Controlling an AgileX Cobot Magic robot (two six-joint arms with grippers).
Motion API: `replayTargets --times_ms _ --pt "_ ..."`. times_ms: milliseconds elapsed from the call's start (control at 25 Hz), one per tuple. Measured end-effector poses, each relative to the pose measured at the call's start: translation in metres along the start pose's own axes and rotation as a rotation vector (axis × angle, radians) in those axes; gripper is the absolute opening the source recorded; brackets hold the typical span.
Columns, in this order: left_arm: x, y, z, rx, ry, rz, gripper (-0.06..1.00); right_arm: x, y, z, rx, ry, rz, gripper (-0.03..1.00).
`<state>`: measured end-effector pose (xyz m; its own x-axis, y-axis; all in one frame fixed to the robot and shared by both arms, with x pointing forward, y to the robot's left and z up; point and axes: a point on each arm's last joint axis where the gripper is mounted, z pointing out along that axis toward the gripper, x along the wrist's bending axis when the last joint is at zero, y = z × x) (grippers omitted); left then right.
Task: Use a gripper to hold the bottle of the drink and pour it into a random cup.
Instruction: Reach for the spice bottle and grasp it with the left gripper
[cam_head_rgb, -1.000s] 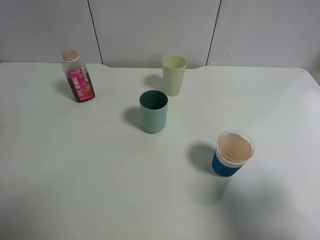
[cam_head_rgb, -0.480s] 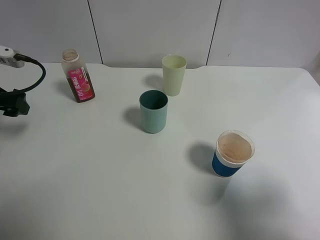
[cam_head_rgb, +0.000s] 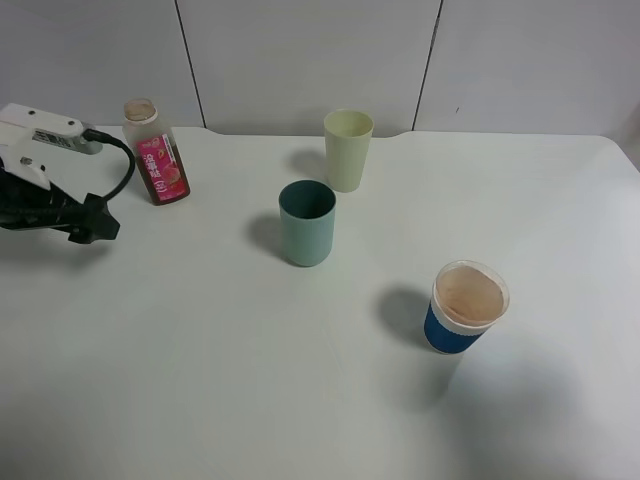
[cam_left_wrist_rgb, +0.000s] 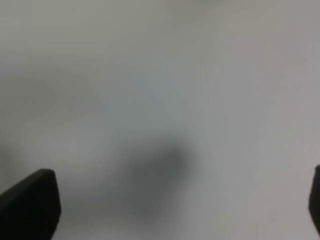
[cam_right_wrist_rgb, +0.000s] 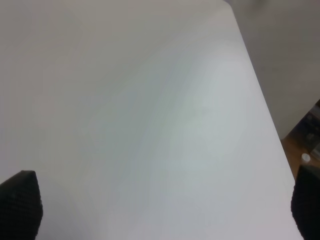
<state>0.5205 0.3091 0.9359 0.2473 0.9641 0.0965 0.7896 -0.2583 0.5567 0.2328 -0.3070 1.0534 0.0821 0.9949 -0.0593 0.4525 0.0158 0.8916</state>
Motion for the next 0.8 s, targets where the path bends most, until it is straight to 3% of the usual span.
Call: replayTargets --times_ms 160,360,800 --pt "0.002 0.000 0.011 -0.020 0.016 0.116 0.98 0.000 0.000 0.000 0.000 0.000 0.000 0.99" --pt "0.008 0.011 0.020 -0.050 0.059 0.168 0.98 0.000 0.000 0.000 0.000 0.000 0.000 0.99" --pt "0.030 0.034 0.052 -0.045 -0.006 0.142 0.98 0.000 0.000 0.000 0.000 0.000 0.000 0.99"
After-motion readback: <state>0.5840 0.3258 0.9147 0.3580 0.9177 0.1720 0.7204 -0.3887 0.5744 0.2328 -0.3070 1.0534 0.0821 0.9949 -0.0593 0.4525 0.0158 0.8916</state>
